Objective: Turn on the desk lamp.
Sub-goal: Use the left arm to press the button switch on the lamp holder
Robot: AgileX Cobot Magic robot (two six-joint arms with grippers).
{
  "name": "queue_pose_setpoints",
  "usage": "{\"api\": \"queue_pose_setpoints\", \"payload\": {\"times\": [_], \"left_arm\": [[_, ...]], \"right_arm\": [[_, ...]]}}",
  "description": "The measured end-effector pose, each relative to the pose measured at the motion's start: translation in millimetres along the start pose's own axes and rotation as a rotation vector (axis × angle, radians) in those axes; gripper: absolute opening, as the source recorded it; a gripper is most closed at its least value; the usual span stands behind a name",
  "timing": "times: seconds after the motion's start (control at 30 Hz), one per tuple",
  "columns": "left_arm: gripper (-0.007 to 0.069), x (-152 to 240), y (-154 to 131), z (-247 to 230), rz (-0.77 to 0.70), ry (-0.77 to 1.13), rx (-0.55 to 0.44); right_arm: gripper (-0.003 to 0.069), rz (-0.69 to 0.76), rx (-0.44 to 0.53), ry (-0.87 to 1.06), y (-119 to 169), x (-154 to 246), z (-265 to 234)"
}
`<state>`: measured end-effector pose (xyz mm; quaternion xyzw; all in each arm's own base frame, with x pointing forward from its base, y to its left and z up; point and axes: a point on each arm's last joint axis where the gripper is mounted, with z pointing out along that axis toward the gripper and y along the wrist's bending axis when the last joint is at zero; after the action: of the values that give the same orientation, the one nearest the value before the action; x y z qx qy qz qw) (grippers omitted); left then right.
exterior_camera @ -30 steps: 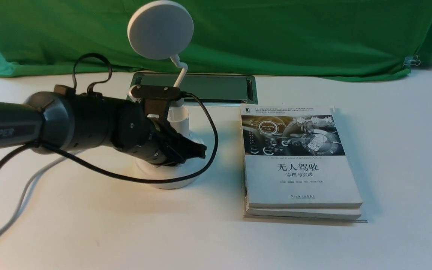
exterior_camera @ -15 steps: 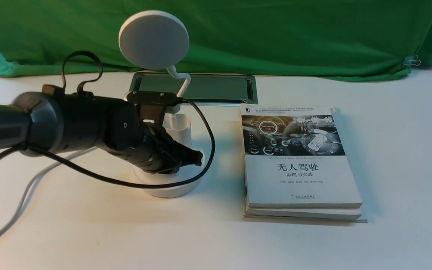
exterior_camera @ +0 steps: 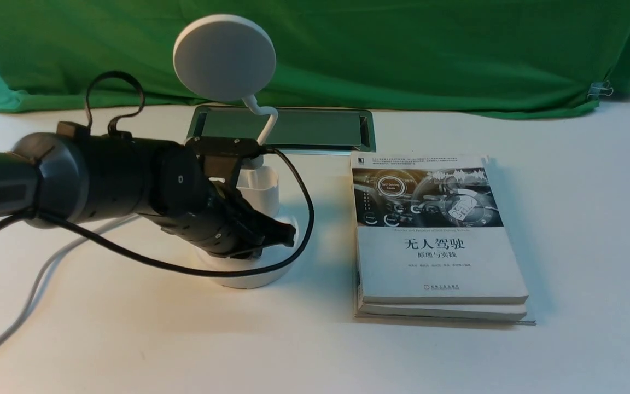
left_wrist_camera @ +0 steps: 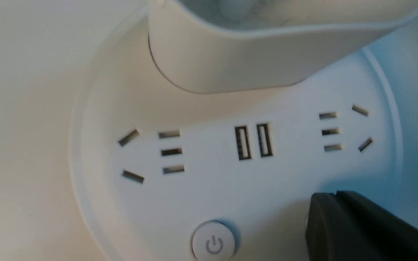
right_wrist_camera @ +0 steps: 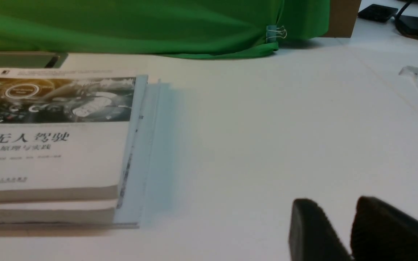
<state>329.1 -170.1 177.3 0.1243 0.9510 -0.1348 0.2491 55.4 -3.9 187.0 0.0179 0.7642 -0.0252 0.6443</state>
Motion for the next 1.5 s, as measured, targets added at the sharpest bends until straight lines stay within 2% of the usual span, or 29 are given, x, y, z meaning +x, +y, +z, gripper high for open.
{"api": "queue_pose_setpoints", "payload": {"times": [0.63, 0.9, 1.07, 1.2, 1.37, 1.5], "left_arm": [[0.0021, -1.0, 2.4, 24.8, -0.027, 0.020, -0.007], [0.0021, -7.9, 3.2, 30.9, -0.026, -0.037, -0.013], [0.0021, -9.8, 0.6, 12.9, -0.019, -0.039, -0.008], [0.0021, -0.2, -1.5, -11.4, -0.010, 0.033, -0.003], [0.0021, -0.7, -5.2, -45.7, -0.004, -0.026, 0.014], [0.0021, 20.7, -2.8, -59.9, -0.016, 0.011, 0.017]], "right_arm": [[0.0241, 0.000, 0.000, 0.000, 0.0, 0.0, 0.0], [0.0241, 0.000, 0.000, 0.000, 0.0, 0.0, 0.0], [0.0241, 0.000, 0.000, 0.000, 0.0, 0.0, 0.0], [0.0241, 0.000, 0.000, 0.000, 0.0, 0.0, 0.0], [0.0241, 0.000, 0.000, 0.000, 0.0, 0.0, 0.0], [0.0241, 0.000, 0.000, 0.000, 0.0, 0.0, 0.0]]}}
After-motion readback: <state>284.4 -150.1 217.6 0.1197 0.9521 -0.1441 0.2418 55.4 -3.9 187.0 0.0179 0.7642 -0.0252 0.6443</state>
